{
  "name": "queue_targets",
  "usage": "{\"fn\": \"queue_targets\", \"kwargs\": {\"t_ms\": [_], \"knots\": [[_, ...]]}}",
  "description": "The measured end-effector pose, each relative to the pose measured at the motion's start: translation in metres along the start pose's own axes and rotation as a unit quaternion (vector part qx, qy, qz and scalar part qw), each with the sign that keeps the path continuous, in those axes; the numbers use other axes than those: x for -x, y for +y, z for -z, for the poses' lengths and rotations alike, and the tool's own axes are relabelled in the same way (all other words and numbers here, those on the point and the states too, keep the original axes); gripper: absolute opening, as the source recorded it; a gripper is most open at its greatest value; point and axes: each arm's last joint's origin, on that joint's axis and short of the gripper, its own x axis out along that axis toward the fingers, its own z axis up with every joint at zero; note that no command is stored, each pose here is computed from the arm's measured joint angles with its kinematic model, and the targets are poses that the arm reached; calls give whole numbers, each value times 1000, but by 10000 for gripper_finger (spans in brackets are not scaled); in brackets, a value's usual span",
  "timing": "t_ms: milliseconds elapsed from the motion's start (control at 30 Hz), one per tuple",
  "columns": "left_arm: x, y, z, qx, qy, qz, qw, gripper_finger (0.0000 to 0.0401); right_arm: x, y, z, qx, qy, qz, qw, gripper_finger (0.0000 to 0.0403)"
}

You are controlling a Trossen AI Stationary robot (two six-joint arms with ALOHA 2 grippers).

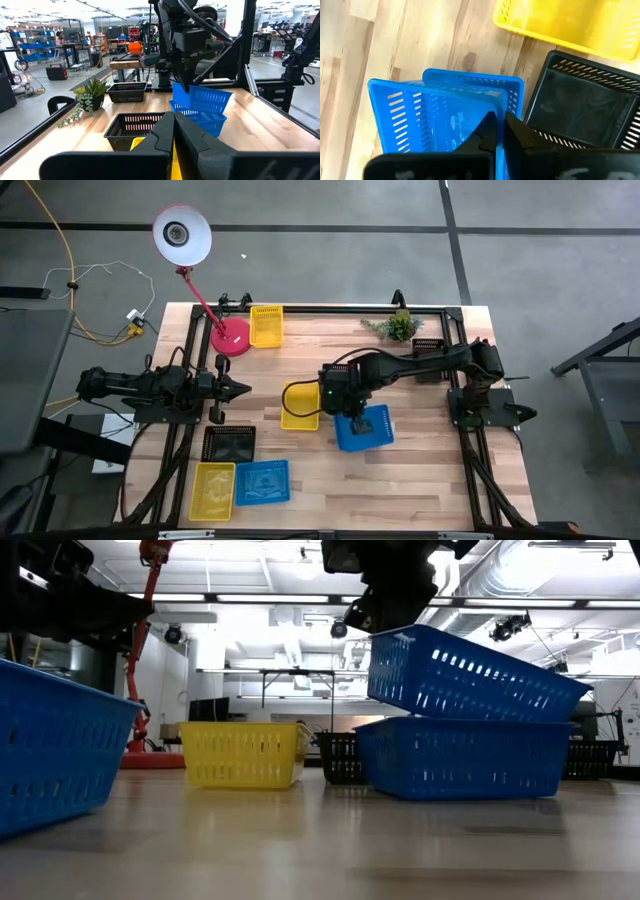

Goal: Stack baskets by color
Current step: Stack the right blue bin on the middle blue bin

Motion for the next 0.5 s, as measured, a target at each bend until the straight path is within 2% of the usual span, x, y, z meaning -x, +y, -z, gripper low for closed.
{"fn": "queue_targets", "kwargs": {"t_ms": [167,500], "knots": [[0,0,0,0,0,0,1000,1,0,1,0,1,0,-4,1000,24],[0,0,0,0,0,0,1000,1,5,8,-2,26,7,-4,1000,148]]}}
